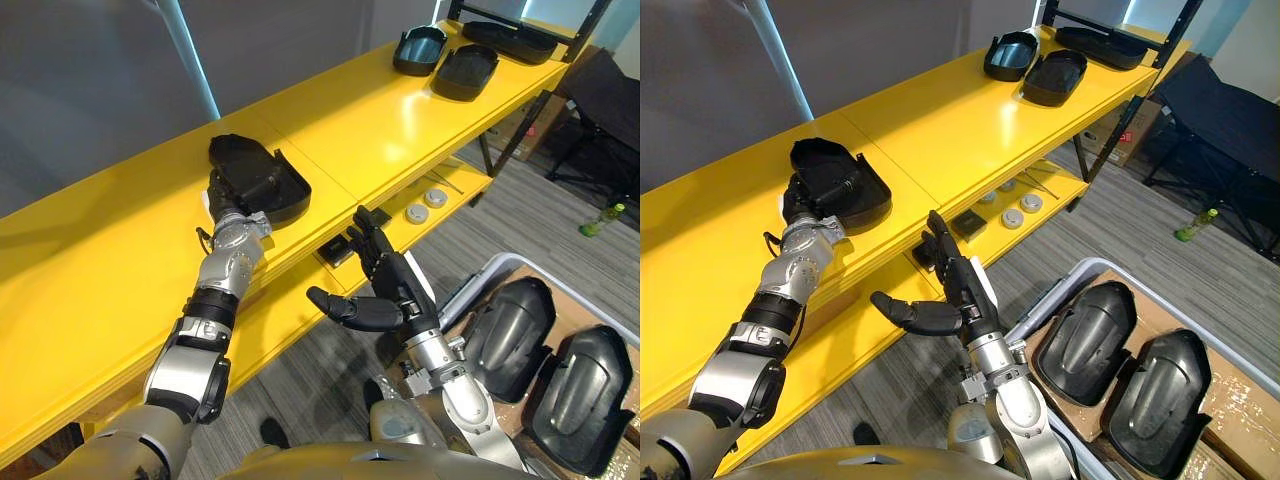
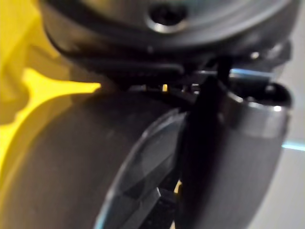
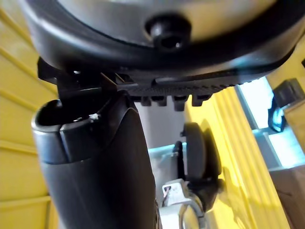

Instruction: Walk over and take three plastic housings, then place them on the shelf

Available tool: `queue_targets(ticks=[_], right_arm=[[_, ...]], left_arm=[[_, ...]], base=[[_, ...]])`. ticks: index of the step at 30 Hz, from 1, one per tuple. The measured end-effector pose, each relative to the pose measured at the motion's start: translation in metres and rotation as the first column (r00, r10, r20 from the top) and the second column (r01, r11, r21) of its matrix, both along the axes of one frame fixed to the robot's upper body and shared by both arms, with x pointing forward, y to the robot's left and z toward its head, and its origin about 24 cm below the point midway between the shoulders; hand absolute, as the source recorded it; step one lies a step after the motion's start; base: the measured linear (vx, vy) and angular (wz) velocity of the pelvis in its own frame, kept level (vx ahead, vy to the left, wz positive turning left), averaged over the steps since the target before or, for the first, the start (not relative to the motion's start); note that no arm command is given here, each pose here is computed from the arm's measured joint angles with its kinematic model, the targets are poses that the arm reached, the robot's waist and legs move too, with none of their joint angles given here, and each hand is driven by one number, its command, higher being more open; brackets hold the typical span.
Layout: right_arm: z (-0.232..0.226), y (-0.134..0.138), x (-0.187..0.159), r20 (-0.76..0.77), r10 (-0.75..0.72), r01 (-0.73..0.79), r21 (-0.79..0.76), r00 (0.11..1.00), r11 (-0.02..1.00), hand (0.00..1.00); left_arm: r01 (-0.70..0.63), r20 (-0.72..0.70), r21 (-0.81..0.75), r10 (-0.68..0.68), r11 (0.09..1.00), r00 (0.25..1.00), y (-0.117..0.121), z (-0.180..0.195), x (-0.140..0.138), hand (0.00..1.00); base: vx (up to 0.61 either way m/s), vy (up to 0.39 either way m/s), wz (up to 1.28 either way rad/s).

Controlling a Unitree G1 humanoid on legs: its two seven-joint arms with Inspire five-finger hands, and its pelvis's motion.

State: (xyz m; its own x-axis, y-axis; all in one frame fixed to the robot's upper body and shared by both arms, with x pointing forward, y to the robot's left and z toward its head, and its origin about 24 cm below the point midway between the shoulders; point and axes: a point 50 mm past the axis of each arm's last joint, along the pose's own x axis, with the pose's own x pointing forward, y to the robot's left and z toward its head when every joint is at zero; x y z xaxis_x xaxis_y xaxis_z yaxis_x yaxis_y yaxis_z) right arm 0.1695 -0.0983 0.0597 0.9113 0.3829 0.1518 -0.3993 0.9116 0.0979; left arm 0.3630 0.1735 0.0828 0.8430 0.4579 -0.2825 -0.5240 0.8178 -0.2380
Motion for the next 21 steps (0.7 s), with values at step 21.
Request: queue_targets(ticks=[21], right_arm=[[-0.005,0.007,-0.008,-0.044,-0.005,0.006,0.022,0.999,1.0,1.0]], left_arm=[[-0.003,-0.192,0.331,0.07,0.943,0.979,0.039,-0.006,-0.005,1.0]], base=[[0.02,-0.003,0.01]])
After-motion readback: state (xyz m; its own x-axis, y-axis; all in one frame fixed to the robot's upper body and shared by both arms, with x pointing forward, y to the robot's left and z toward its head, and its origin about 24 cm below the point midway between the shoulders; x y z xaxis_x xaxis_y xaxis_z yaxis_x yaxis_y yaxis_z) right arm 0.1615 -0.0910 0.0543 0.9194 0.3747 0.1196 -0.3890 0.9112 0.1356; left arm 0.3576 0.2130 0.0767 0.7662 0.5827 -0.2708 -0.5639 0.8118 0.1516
